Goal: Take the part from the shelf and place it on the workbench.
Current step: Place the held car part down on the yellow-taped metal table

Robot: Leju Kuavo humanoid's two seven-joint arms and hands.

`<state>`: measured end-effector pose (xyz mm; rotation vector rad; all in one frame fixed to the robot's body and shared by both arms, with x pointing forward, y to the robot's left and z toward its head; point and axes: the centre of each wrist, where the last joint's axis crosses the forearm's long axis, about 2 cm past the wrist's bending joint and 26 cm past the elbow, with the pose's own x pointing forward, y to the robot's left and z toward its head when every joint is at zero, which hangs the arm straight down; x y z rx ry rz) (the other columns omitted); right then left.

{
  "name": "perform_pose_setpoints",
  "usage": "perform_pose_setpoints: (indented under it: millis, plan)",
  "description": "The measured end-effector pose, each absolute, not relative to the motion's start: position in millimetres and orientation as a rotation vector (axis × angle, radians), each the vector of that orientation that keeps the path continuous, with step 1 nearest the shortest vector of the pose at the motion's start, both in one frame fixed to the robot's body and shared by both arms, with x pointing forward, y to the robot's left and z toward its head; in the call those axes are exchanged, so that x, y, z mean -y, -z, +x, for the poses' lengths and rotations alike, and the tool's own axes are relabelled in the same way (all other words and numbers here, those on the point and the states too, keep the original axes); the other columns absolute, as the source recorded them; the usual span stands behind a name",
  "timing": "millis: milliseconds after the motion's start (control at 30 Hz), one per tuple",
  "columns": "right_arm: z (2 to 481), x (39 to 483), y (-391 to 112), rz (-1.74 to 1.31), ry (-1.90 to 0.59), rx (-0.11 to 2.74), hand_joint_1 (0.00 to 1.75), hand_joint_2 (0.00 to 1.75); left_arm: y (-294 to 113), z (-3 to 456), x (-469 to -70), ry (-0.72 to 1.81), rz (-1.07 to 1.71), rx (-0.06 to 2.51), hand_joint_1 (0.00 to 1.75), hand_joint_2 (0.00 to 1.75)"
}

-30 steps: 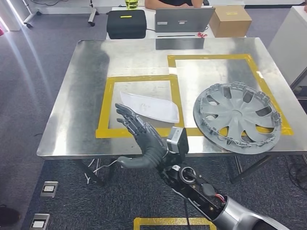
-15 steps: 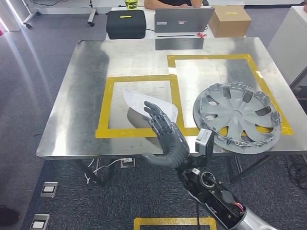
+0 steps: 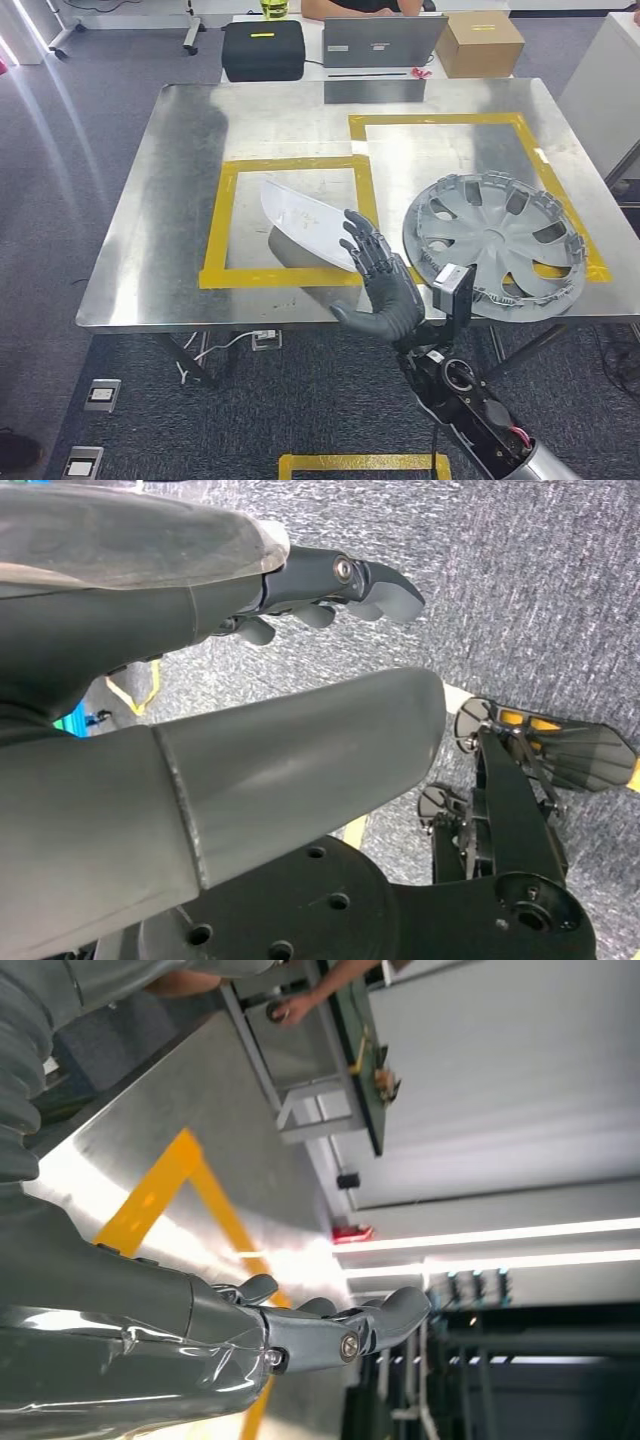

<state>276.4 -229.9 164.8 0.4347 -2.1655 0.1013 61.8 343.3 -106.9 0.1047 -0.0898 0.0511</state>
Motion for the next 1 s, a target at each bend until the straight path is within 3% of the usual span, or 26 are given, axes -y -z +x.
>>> perform_pose_setpoints:
  millis: [167,300,1000]
  plan:
    - [271.6,254.8,-143.0,0.406,-0.014,2.118,0.0,1.75,106.9,61.8,-343.3,-0.052,0.101,0.091,0.0,0.0]
    - [267.9,268.4,-133.0,0.399,0.038,2.111,0.0,0.0,106.9,61.9,-343.3,-0.049,0.098,0.096,0.0,0.0]
    - [265.3,285.9,-127.9,0.402,0.085,2.137,0.0,0.0,106.6,64.0,-343.0,-0.04,0.096,0.108,0.0,0.0]
